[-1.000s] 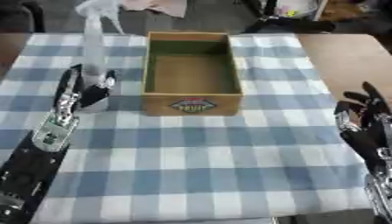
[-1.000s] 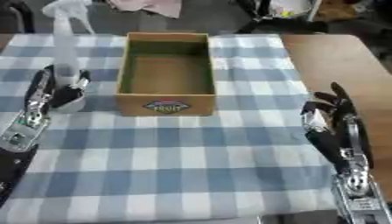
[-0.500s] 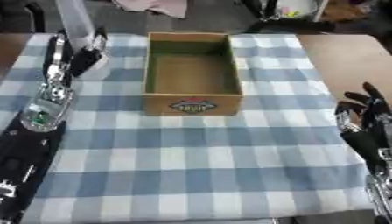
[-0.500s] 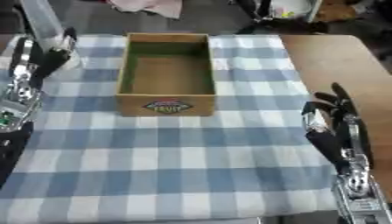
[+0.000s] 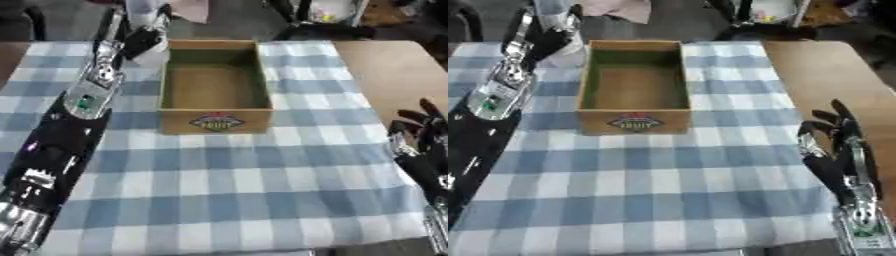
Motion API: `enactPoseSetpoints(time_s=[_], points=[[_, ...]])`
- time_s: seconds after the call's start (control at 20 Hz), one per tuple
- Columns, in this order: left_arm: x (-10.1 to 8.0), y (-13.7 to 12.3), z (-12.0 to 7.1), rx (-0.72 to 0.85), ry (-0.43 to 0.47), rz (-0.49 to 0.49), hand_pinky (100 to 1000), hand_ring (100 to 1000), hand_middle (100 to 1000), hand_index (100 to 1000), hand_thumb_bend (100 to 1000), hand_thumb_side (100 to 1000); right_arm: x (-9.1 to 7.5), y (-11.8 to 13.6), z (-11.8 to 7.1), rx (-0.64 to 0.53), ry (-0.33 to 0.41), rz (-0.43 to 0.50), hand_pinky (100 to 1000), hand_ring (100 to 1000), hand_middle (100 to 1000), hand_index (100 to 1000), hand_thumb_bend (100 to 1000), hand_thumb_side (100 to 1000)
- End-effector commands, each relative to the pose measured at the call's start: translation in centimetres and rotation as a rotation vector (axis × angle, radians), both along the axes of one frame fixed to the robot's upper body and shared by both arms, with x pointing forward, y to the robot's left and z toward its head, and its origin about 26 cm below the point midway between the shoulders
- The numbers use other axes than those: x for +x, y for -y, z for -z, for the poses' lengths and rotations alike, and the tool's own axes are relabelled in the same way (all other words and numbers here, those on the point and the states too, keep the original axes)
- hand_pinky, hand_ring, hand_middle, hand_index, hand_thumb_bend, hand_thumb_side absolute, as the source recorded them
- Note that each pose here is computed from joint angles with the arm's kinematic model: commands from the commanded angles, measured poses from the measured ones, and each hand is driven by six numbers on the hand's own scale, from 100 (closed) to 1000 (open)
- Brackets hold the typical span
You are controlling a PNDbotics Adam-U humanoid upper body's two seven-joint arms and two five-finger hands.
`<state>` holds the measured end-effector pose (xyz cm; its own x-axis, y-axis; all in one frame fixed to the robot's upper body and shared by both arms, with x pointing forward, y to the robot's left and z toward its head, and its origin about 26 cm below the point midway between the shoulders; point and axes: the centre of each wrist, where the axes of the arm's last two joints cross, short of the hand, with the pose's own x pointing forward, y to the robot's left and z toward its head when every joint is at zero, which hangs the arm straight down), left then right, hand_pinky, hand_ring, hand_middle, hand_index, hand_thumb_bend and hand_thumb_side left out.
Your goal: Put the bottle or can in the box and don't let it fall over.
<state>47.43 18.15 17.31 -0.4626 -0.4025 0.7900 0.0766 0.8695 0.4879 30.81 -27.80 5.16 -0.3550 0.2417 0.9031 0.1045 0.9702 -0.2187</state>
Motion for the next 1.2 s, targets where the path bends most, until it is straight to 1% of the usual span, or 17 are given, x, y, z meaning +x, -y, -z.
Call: enactPoseSetpoints(time_s=[0.05, 0.1, 0.15, 0.2, 0.25, 0.3, 0.35, 0.4, 0.45, 0.5, 0.55, 0.65, 0.75, 0.85, 1.0, 1.05, 1.2], points=[[0.3, 2.5, 0.0, 0.052, 0.010, 0.063, 866, 738, 238, 353, 100, 327, 0.3, -0.2, -0.6, -0.003, 0.019, -0.024, 983, 778, 784, 1000, 148, 341], [0.3, 3.0, 0.6, 0.073, -0.001, 0.073, 874, 759, 299, 386, 100, 240, 0.3, -0.3, -0.6, -0.002, 0.020, -0.027, 983, 778, 784, 1000, 148, 341], [0.3, 3.4, 1.1, 0.092, -0.008, 0.080, 882, 794, 420, 462, 100, 112, 0.3, -0.3, -0.6, -0.002, 0.020, -0.029, 982, 778, 784, 1000, 148, 341], [0.2, 3.6, 1.8, 0.116, -0.018, 0.091, 884, 804, 451, 483, 100, 100, 0.4, -0.3, -0.6, -0.002, 0.021, -0.029, 982, 778, 784, 1000, 148, 341], [0.2, 3.8, 2.3, 0.137, -0.025, 0.100, 889, 826, 510, 560, 120, 121, 0.4, -0.3, -0.7, -0.002, 0.021, -0.029, 982, 778, 784, 1000, 148, 340], [0.1, 3.8, 2.9, 0.162, -0.031, 0.109, 895, 845, 551, 612, 198, 176, 0.4, -0.3, -0.7, -0.002, 0.021, -0.028, 982, 778, 784, 1000, 148, 340], [0.0, 3.7, 3.4, 0.184, -0.035, 0.113, 907, 882, 639, 695, 341, 299, 0.4, -0.2, -0.7, -0.003, 0.021, -0.027, 982, 778, 784, 1000, 149, 340], [-0.1, 3.4, 3.9, 0.204, -0.038, 0.114, 916, 903, 702, 750, 441, 381, 0.4, -0.2, -0.7, -0.003, 0.021, -0.025, 982, 778, 784, 1000, 148, 340], [-0.1, 3.1, 4.2, 0.225, -0.036, 0.112, 938, 940, 803, 866, 662, 535, 0.4, -0.2, -0.7, -0.003, 0.021, -0.023, 982, 778, 784, 1000, 147, 341], [-0.2, 2.6, 4.4, 0.245, -0.028, 0.108, 957, 970, 875, 947, 789, 602, 0.4, -0.1, -0.7, -0.004, 0.021, -0.020, 982, 778, 784, 1000, 148, 340], [-0.3, 2.1, 4.4, 0.258, -0.017, 0.101, 975, 990, 913, 985, 849, 627, 0.4, -0.1, -0.7, -0.004, 0.021, -0.018, 982, 778, 784, 1000, 148, 340], [-0.4, 1.1, 4.1, 0.256, 0.013, 0.079, 1000, 1000, 961, 1000, 937, 696, 0.3, 0.0, -0.7, -0.005, 0.022, -0.012, 982, 778, 784, 1000, 148, 340], [-0.6, 0.0, 3.3, 0.239, 0.048, 0.052, 1000, 1000, 980, 1000, 983, 733, 0.3, 0.1, -0.7, -0.006, 0.023, -0.007, 982, 778, 784, 1000, 148, 340], [-1.0, -1.3, 2.0, 0.222, 0.086, 0.027, 1000, 1000, 975, 1000, 972, 730, 0.4, 0.2, -0.8, -0.006, 0.026, -0.003, 982, 778, 784, 1000, 149, 340], [-2.1, -3.8, -0.3, 0.214, 0.142, -0.012, 1000, 1000, 955, 1000, 904, 687, 0.4, 0.4, -0.8, -0.008, 0.029, 0.006, 982, 778, 784, 1000, 148, 340], [-2.7, -4.9, -1.0, 0.213, 0.155, -0.023, 992, 1000, 942, 1000, 857, 667, 0.3, 0.5, -0.8, -0.010, 0.029, 0.011, 982, 778, 784, 1000, 147, 340], [-5.4, -8.5, -2.7, 0.177, 0.180, -0.054, 975, 992, 916, 1000, 771, 669, 0.3, 0.9, -0.9, -0.015, 0.032, 0.025, 982, 778, 784, 1000, 148, 340]])
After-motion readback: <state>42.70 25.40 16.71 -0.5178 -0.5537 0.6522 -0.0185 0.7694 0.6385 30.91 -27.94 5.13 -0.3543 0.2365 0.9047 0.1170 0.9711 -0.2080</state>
